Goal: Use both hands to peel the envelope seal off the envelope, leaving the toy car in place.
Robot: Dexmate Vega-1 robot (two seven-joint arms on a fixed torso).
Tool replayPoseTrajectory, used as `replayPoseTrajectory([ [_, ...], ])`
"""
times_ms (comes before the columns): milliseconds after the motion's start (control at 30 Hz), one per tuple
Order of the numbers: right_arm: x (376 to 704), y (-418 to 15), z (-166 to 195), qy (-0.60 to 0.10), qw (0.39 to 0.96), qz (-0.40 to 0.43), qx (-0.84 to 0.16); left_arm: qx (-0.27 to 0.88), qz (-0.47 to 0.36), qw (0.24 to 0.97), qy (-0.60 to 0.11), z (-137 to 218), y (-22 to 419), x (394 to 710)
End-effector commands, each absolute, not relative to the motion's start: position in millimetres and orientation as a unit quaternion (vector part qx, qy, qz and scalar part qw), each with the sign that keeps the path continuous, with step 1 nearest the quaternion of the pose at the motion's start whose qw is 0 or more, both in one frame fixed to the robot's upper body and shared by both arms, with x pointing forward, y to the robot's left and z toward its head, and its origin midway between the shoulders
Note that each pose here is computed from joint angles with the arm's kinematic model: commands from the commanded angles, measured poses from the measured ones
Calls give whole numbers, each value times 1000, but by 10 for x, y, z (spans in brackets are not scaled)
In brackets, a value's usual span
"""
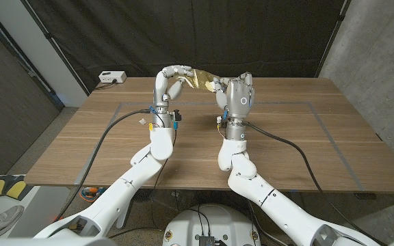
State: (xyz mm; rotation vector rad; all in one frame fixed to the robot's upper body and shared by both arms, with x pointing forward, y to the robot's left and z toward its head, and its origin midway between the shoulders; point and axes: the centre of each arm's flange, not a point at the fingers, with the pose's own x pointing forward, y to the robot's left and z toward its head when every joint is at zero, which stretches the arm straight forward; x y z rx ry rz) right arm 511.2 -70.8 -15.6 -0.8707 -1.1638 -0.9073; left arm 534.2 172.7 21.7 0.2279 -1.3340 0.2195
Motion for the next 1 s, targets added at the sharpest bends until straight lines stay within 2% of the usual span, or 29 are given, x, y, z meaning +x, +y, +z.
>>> replayPoseTrajectory([
  [33,5216,-798,-139,-493,654,-436,-374,102,111,775,-614,200,1780,5348],
  [733,5132,-919,-137,-486,652,-469,-345,113,141,774,-607,97,1870,5270],
  [1000,5049,-956,-215,-500,671,-454,-307,41,55,828,-557,130,1950,5392],
])
